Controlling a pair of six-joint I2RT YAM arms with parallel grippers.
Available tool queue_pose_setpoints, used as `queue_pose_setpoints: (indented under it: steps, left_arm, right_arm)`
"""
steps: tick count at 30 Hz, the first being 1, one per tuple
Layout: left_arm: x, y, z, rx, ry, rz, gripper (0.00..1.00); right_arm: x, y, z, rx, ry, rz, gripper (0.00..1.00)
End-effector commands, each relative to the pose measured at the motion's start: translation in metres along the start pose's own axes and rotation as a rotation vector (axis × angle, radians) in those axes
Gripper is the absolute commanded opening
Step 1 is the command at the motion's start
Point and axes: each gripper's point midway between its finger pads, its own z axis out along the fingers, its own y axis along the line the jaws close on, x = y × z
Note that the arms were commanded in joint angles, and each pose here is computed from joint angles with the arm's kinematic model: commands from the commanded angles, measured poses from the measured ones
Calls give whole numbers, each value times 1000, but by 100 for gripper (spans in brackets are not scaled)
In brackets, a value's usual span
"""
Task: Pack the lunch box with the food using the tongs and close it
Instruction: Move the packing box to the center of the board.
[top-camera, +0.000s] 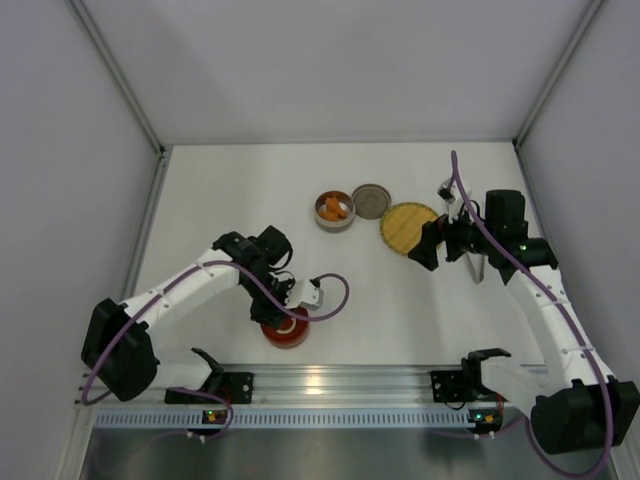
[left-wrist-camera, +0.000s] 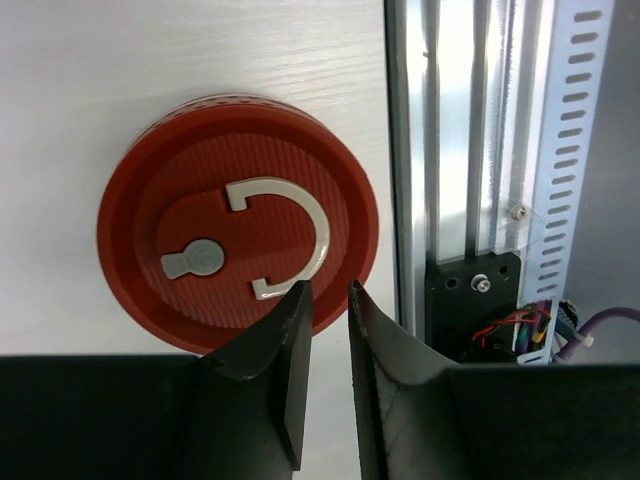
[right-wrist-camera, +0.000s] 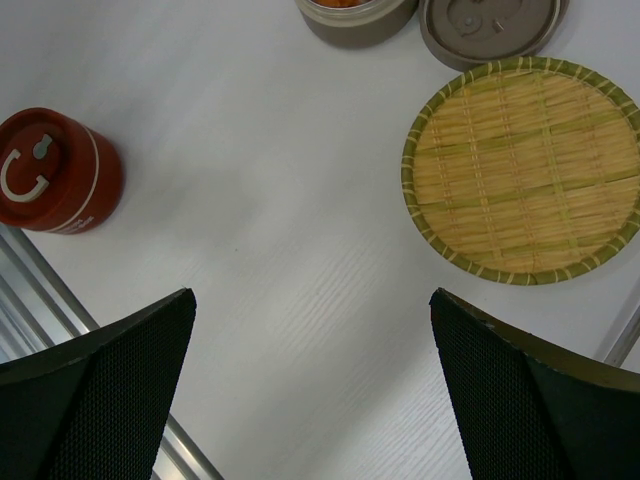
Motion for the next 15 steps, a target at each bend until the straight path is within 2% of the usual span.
queue_pose_setpoints:
  steps: [1, 3, 6, 7, 12, 15]
  left_arm:
    - [-6, -24, -7, 60, -26, 69, 27]
    - [-13, -19, -10, 21, -33, 47, 29]
    - [-38, 5, -23, -91, -91, -34, 41]
    - [-46, 12, -27, -124, -111, -54, 48]
    - [-101, 65, -58, -341, -311, -217, 52]
    - [-119, 96, -82, -435, -424, -359, 61]
  right_arm:
    - [-15, -2, -8, 9, -31, -17, 99]
    - [-15, -3, -8, 12, -32, -17, 99]
    - [-16, -4, -7, 16, -35, -14, 99]
    - [-16, -5, -6, 16, -35, -13, 99]
    - [-19, -14, -3, 53, -35, -3, 99]
    - [-26, -28, 0, 109, -43, 0, 99]
